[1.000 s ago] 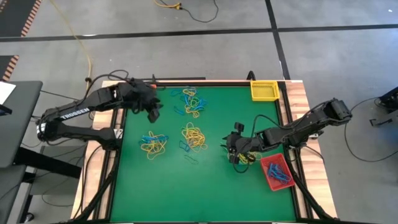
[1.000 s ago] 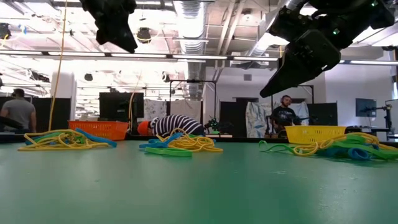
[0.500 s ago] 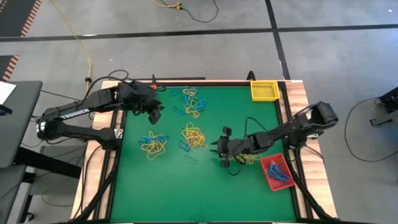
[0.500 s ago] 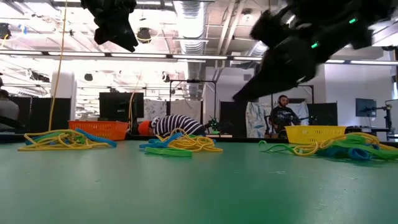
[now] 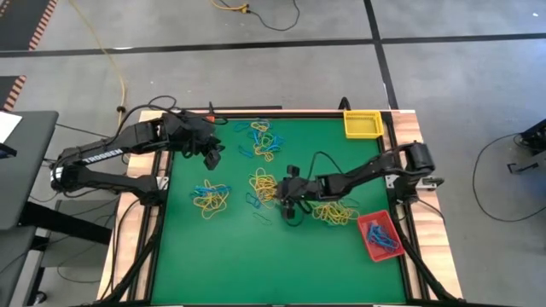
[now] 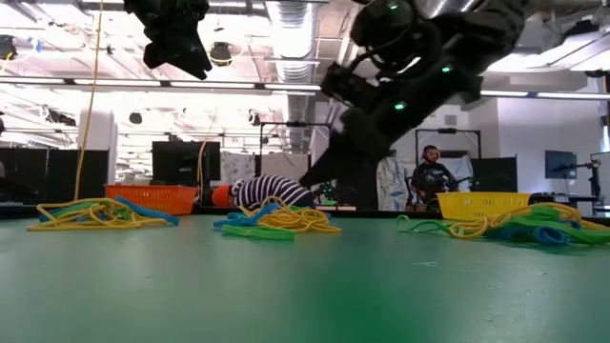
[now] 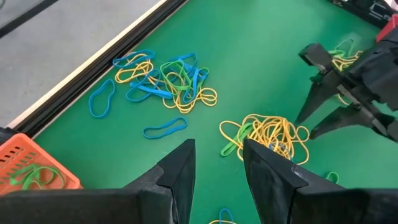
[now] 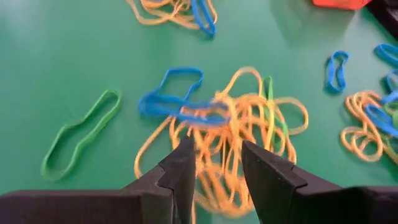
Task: Sort rubber bands into baskets
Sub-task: Put the yellow rubber band into the yellow bin
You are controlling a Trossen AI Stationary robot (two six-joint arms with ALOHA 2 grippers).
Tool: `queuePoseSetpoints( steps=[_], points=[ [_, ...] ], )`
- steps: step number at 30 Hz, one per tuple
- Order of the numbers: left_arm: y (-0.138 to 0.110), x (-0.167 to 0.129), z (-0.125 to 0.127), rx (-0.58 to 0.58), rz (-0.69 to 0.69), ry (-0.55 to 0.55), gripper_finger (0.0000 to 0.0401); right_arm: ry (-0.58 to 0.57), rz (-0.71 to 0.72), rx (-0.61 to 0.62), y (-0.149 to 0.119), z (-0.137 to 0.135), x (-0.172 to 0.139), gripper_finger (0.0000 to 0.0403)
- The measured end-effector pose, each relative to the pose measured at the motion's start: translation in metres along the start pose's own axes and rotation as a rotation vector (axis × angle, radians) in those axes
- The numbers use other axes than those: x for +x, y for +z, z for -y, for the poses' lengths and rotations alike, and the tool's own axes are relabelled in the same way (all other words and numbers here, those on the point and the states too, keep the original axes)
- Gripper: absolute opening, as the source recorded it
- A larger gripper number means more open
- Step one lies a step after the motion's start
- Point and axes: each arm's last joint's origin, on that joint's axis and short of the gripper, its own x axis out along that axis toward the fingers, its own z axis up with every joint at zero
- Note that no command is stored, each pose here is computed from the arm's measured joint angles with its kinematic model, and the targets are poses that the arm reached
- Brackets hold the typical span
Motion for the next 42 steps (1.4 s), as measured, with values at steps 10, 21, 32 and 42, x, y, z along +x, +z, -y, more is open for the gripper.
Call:
queuePoseSetpoints(
  steps=[10,21,32,42],
  points=[
    [0.000,0.000,0.000,0.000,0.002,0.003,0.0124,0.035,-0.059,-0.005,0.000,0.010,0.033,0.0164],
    [0.000,0.000,0.000,-0.009,0.002,0.003,0.0124,0.016,-0.063,-0.036,0.003,0.017,0.034,0.0115],
    [0.000,0.000,0.000,-0.018,0.002,0.002,0.0124,0.042,-0.083,-0.016,0.000,0.019,0.036,0.0089],
    [0.000,0.000,0.000,-0.018,0.002,0.002,0.0124,0.018,-0.079,-0.009,-0.001,0.032,0.038,0.0089]
  ],
)
